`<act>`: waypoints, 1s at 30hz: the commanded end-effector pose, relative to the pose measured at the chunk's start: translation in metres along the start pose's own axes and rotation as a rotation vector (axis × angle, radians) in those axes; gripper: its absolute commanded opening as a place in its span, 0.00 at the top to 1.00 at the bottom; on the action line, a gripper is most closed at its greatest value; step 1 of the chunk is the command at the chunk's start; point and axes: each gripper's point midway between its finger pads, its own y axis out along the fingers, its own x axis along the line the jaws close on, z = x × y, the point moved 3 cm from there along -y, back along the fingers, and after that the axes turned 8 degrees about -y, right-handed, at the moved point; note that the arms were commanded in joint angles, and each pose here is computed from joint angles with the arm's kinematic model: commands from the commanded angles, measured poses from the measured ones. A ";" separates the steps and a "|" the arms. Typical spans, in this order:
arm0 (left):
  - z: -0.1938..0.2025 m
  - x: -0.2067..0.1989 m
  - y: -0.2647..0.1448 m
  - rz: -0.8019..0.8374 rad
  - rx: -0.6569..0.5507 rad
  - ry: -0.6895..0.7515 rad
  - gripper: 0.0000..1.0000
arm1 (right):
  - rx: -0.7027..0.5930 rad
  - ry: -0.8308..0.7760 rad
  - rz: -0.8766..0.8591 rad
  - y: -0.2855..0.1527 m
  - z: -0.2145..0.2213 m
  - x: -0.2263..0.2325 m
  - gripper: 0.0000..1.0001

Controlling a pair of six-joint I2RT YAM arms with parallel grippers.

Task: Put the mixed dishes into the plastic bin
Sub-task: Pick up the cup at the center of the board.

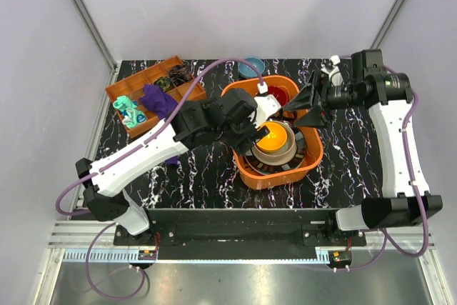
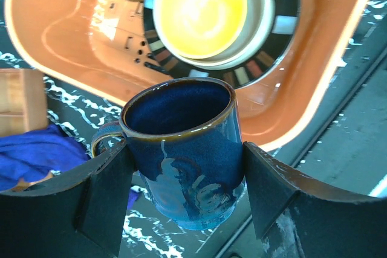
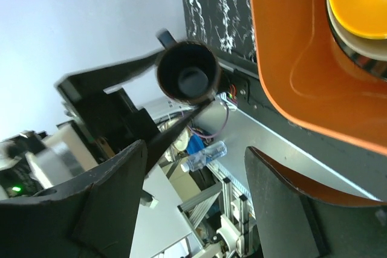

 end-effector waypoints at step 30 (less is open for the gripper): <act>-0.070 -0.036 -0.029 0.051 -0.225 0.092 1.00 | 0.115 0.197 0.105 0.007 0.052 -0.022 0.37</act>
